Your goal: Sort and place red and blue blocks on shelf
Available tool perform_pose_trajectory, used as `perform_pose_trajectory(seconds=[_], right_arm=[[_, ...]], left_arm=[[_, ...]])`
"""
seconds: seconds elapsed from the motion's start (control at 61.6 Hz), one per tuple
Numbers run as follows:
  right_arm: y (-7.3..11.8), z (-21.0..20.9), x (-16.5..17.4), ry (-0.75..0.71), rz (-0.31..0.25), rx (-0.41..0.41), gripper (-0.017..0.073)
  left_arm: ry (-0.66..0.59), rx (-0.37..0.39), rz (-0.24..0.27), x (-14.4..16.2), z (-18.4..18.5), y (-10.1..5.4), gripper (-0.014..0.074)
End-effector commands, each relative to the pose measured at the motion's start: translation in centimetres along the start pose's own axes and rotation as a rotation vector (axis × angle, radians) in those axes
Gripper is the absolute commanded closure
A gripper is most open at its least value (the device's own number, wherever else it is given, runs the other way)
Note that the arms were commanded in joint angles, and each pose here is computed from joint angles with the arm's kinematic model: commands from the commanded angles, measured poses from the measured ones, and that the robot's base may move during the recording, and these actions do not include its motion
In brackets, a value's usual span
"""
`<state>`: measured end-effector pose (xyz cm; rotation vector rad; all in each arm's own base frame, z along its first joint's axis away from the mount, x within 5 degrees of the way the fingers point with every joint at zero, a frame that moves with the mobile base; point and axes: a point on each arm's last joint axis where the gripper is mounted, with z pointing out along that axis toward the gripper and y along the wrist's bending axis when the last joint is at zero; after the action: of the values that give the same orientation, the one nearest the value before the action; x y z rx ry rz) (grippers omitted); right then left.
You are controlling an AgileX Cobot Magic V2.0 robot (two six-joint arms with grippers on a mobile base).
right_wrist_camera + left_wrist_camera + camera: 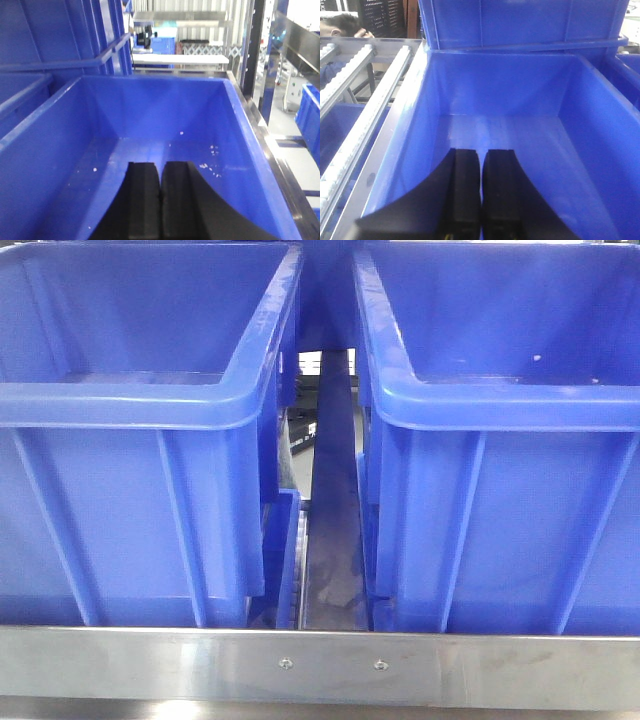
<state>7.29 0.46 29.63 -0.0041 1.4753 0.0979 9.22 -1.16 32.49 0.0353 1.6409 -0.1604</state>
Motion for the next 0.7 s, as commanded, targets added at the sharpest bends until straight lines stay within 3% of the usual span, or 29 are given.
perform_pose_trajectory(seconds=[0.0, 0.487, 0.681], right_arm=[[0.0, 0.0, -1.8, -0.12, -0.007, 0.004, 0.0503], [0.0, 0.0, -1.8, -0.122, -0.007, 0.004, 0.0503], [-0.1, -0.7, 0.0, -0.112, -0.007, 0.005, 0.0503]], left_arm=[[-0.093, -0.003, -0.01, -1.5, -0.2, 0.0, 0.0468], [-0.091, -0.003, -0.01, -1.5, -0.2, 0.0, 0.047], [-0.089, -0.003, -0.01, -1.5, -0.2, 0.0, 0.047]])
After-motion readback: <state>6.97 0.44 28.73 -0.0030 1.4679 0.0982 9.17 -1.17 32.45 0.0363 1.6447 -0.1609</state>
